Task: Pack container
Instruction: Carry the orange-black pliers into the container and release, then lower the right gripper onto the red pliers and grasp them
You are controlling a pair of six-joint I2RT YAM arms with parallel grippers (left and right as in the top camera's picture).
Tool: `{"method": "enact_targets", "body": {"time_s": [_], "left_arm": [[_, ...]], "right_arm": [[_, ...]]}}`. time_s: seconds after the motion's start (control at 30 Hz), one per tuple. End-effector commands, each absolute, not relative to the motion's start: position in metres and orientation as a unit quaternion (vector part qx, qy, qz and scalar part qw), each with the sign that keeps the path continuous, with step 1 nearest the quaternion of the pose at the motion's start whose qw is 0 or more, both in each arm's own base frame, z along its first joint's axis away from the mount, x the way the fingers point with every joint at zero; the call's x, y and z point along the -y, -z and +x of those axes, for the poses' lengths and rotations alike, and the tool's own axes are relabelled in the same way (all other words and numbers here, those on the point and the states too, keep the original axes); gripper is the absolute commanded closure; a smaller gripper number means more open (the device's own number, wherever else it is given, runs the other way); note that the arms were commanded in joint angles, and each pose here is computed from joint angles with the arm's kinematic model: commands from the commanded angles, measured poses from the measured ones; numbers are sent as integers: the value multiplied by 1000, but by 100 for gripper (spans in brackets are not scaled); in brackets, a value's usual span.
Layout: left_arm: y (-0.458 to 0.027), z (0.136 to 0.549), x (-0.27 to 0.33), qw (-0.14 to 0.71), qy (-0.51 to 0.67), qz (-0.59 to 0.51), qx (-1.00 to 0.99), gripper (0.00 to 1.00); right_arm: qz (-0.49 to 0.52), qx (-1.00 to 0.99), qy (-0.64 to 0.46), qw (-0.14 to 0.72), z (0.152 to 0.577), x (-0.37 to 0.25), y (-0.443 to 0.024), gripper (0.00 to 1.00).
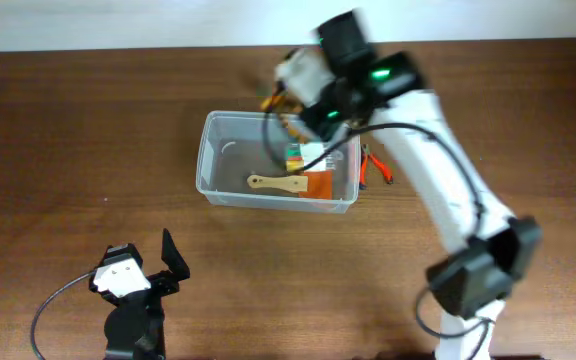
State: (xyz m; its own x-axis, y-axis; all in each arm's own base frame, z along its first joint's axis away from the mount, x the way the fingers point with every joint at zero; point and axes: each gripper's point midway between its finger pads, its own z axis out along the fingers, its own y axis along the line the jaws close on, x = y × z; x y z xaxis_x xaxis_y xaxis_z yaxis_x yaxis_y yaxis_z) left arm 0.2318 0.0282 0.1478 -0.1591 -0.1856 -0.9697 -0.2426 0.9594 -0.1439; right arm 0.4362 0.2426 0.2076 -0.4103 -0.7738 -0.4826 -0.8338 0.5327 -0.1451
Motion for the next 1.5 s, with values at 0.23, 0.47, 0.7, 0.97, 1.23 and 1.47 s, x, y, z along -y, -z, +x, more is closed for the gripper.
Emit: {"method": "enact_targets", "body": {"time_s": [0.23, 0.47, 0.7, 0.97, 1.23, 1.47], "left_arm": [[-147, 232, -28, 633, -25, -137, -762, 1], [-147, 232, -28, 633, -25, -137, -762, 1], [-147, 232, -28, 633, -25, -137, -762, 1], [-147, 232, -28, 633, -25, -137, -762, 1], [-147, 232, -28, 633, -25, -137, -762, 1], [-147, 232, -28, 633, -25, -137, -762, 1]], "right_arm": [[-666, -715, -37, 210, 454, -302, -84, 96], [-648, -736, -28, 192, 461, -299, -59, 55], [-475, -846, -18, 240, 478, -274, -146, 1], [-256, -919, -47, 296, 467, -182, -283, 1], [-26, -981, -34, 188, 455, -51, -246, 11], [33, -997, -28, 69, 443, -17, -129, 17]]}}
